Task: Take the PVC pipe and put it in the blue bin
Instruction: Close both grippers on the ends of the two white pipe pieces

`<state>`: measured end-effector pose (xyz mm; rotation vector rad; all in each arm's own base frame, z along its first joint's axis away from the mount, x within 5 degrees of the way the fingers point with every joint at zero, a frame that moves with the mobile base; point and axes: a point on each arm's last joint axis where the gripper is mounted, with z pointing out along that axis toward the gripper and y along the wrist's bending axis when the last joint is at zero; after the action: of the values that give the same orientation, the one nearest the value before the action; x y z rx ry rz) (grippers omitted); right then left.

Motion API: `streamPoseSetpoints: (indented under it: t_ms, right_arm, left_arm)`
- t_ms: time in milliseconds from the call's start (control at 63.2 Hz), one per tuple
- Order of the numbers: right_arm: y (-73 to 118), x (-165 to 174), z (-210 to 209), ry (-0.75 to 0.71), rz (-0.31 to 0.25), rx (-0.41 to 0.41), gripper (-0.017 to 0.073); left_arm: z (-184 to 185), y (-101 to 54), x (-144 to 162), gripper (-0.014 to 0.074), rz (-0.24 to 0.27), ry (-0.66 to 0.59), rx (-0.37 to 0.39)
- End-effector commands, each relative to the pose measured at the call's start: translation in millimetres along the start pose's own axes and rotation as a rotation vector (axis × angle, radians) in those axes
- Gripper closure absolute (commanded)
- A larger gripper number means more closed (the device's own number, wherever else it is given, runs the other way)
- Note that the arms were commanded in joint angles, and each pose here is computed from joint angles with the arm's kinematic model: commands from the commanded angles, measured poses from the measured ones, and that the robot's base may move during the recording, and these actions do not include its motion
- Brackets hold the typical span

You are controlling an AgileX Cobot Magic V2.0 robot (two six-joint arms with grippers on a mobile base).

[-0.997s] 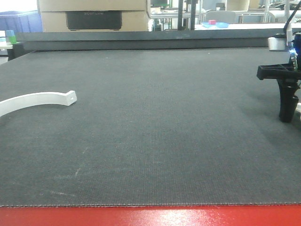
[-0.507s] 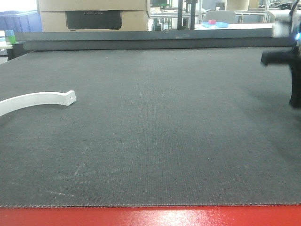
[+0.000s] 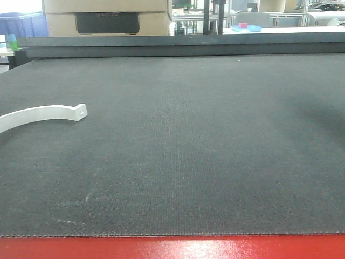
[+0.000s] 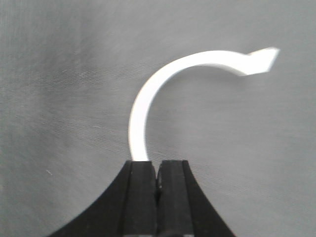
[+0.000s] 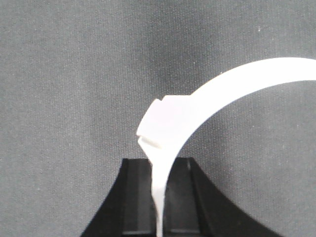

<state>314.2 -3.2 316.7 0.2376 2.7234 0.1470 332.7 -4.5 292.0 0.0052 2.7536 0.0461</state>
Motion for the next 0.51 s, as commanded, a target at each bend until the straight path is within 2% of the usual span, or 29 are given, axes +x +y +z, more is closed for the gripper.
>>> streamPoseSetpoints:
  t_ms: [0,127,348,396,491]
  right_arm:
    - [0.1,-1.1,-1.1,-0.022,-0.042,-0.001,0.0727]
    - [0.1,-3.4,2.3,-0.032,-0.049,-0.001,0.0727]
    - [-0.5,-4.4,11.3,-0.006,-0.047,0.002,0.0727]
    - [-0.6,-4.4,13.1,0.001,-0.046,0.003,0.0727]
    - [-0.6,-5.1,13.8,-0.003,-0.046,0.003,0.0727]
  left_arm:
    - [23.4,0.4,-5.8,0.0704,0.017,0.037,-0.013]
    - [43.2,-1.8,-6.9,0.0704,0.008,0.074,0.003]
    - [46.8,-1.1,-9.8,0.0696,0.012,0.05,0.0]
    - [47.7,-1.2,-11.0,0.0664,0.014,0.04,0.0]
    - [54.1,-1.5,-11.9,0.0526,0.014,0.042,0.001]
